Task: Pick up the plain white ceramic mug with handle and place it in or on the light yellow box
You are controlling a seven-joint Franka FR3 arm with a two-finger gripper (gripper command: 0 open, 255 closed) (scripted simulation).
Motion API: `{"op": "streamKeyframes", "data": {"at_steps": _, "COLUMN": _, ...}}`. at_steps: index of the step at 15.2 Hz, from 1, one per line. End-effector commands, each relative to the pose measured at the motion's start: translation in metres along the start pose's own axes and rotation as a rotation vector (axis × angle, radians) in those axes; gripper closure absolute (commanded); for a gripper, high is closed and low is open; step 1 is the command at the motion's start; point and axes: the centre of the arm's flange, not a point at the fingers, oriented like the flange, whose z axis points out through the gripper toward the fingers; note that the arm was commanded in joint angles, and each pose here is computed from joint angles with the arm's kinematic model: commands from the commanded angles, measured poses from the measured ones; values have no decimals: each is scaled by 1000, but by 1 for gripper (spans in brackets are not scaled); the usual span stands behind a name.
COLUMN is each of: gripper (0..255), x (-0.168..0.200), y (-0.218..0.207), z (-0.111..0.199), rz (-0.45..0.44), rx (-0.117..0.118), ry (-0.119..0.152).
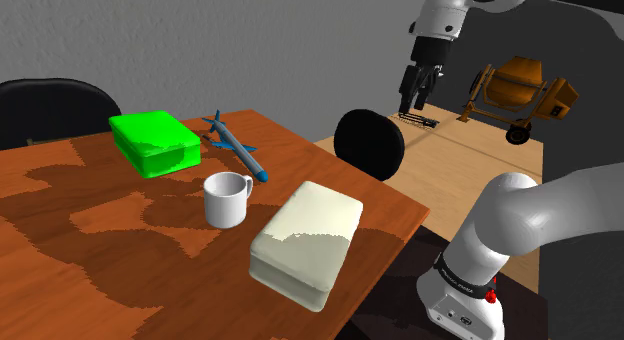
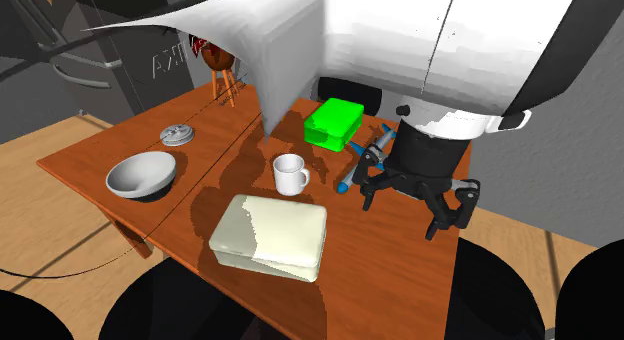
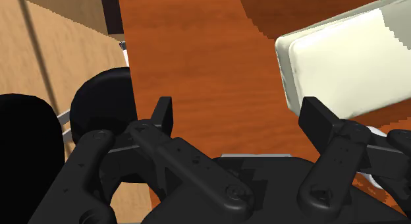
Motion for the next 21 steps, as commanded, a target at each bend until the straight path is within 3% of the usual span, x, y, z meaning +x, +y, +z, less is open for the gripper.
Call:
{"op": "streamKeyframes", "data": {"at_steps": 1, "gripper": 0, "x": 0, "y": 0, "z": 0, "rz": 0, "rx": 0, "ry": 0}}
{"op": "streamKeyframes", "data": {"at_steps": 21, "gripper": 0, "x": 112, "y": -215, "z": 99, "rz": 17, "rx": -19, "ry": 59}}
